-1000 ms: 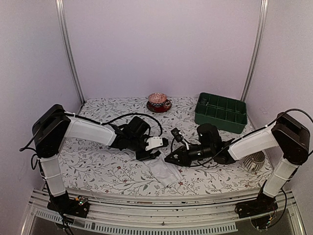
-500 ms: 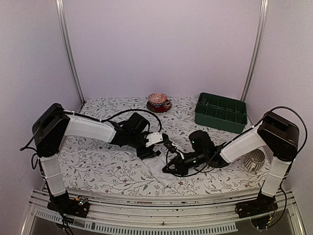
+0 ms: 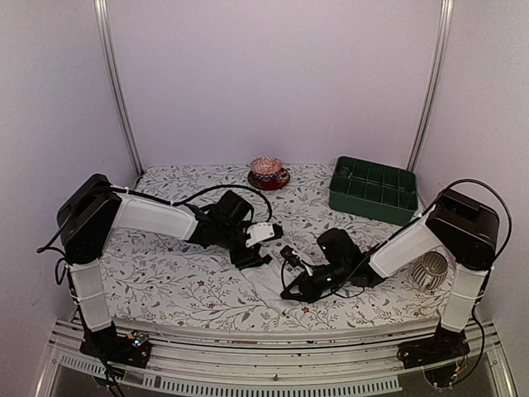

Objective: Roll the underwear
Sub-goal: Smooth out the underwear at the center of the board.

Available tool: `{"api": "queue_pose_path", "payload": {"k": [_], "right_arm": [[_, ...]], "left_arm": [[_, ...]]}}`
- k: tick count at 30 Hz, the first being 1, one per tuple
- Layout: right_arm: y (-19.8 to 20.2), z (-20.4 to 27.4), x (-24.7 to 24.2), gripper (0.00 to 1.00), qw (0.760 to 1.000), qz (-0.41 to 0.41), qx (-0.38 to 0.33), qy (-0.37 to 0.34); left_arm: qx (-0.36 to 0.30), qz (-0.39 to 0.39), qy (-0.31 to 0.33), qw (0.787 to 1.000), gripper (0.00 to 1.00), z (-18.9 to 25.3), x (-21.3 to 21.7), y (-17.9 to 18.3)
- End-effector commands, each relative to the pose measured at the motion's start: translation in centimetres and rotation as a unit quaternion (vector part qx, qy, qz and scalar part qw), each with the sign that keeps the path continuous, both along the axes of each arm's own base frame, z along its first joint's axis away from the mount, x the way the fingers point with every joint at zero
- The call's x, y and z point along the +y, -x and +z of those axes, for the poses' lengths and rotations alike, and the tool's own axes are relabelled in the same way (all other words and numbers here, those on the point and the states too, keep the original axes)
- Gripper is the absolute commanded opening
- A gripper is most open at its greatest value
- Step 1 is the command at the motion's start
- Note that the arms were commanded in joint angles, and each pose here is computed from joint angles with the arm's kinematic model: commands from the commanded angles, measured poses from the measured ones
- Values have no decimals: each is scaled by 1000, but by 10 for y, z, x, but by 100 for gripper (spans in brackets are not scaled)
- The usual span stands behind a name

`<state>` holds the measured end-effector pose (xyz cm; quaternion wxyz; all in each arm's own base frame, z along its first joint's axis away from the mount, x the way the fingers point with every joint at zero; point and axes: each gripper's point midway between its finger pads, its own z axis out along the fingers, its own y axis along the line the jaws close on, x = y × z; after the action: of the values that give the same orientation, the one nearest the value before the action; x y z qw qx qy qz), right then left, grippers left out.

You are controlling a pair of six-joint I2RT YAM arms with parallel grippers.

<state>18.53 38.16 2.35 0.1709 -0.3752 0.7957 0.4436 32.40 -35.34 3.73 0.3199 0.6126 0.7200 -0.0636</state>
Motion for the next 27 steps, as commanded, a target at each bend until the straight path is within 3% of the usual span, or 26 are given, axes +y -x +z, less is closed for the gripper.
{"api": "queue_pose_path", "payload": {"k": [1, 9, 15, 22, 27], "right_arm": [[-3, -25, -16, 3, 998, -36, 27, 49], [-3, -35, -22, 3, 996, -40, 39, 70], [-9, 2, -11, 5, 999, -22, 5, 38], [-20, 66, 6, 25, 997, -25, -68, 10], [0, 84, 16, 25, 997, 11, -78, -4]], "left_arm": [[-20, 30, -5, 999, 76, 3, 7, -16], [-69, 68, 6, 995, 98, 30, 29, -44], [-80, 61, 21, 995, 98, 51, 45, -44], [-76, 51, 10, 996, 98, 46, 54, -32], [-49, 22, 16, 998, 98, 36, 50, -11]]}}
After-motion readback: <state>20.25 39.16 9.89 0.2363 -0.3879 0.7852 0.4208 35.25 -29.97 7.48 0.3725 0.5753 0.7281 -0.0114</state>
